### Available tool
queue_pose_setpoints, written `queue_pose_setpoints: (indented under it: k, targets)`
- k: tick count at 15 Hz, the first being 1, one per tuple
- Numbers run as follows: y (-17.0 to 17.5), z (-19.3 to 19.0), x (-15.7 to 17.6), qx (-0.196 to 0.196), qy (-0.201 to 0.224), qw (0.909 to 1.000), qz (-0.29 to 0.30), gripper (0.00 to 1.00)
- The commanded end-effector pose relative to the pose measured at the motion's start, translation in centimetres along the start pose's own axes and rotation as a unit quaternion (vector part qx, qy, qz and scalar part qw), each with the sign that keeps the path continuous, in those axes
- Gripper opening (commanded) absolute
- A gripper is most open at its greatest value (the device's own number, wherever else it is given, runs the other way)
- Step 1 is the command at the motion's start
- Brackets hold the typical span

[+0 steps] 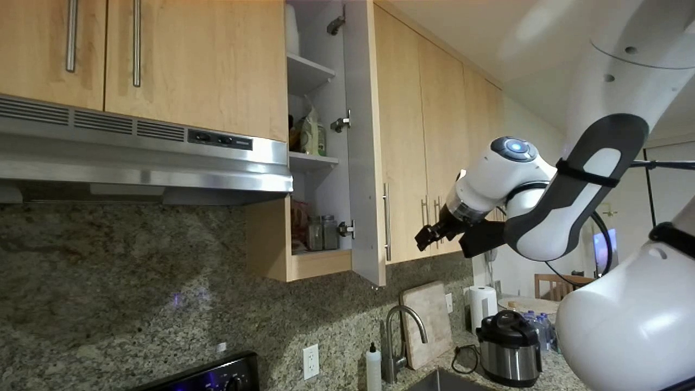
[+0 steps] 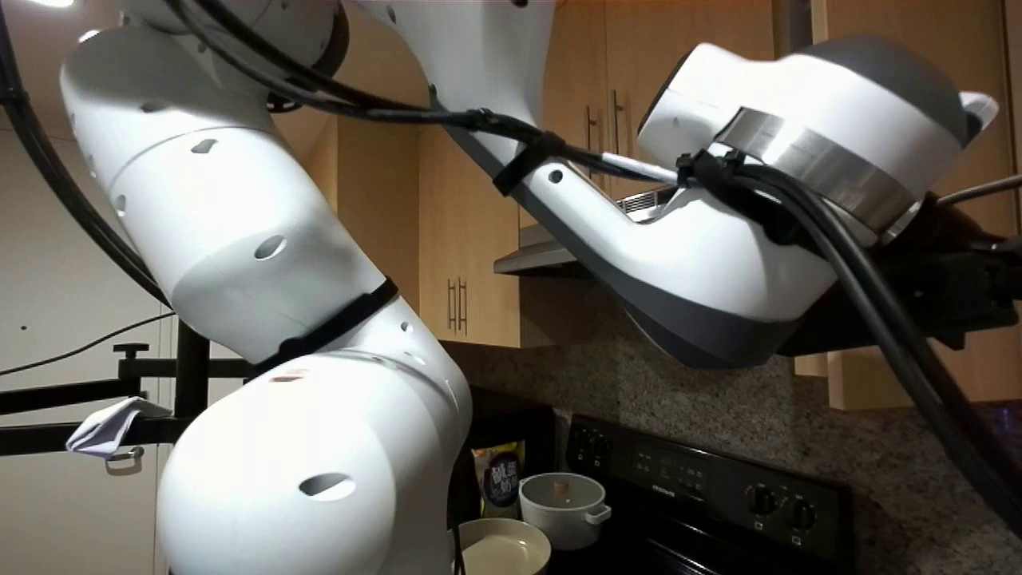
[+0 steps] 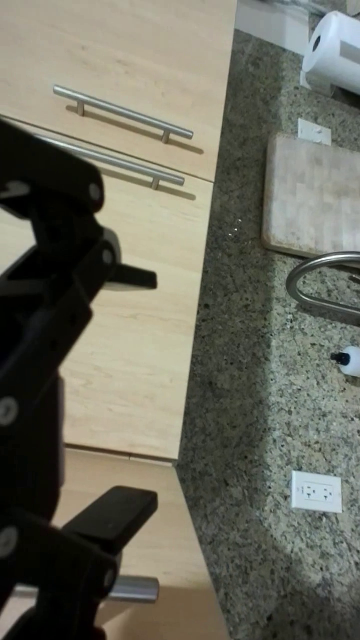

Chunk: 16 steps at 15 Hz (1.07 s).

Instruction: Open and close the upper right cupboard

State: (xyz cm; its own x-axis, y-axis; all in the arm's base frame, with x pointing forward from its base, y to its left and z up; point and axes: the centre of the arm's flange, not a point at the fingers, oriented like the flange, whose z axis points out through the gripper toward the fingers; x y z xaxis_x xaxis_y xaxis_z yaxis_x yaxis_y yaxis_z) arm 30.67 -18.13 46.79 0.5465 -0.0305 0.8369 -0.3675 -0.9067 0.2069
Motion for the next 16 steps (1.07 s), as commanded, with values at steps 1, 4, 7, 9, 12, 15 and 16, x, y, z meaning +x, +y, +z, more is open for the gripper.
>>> queue_pose_setpoints:
  k: [1,4,7,9,12,15,16]
  targets:
    - [2.9,-3.9,-1.9,0.008,0.014,0.9998,-0.008,1.0]
    - [1.8,-5.5,-3.4,0.023,0.009,0.9991,-0.034,1.0]
    - [-0.9,-7.1,-3.4,0.045,-0.014,0.9968,-0.065,1.0]
    - [-3.5,-7.7,-3.0,0.064,-0.024,0.9939,-0.087,1.0]
    - [-7.5,-8.5,-2.3,0.077,-0.023,0.9913,-0.104,1.0]
    - [-10.9,-10.1,-1.4,0.078,0.003,0.9926,-0.094,1.0]
    - [-11.7,-10.8,-1.0,0.078,0.011,0.993,-0.088,1.0]
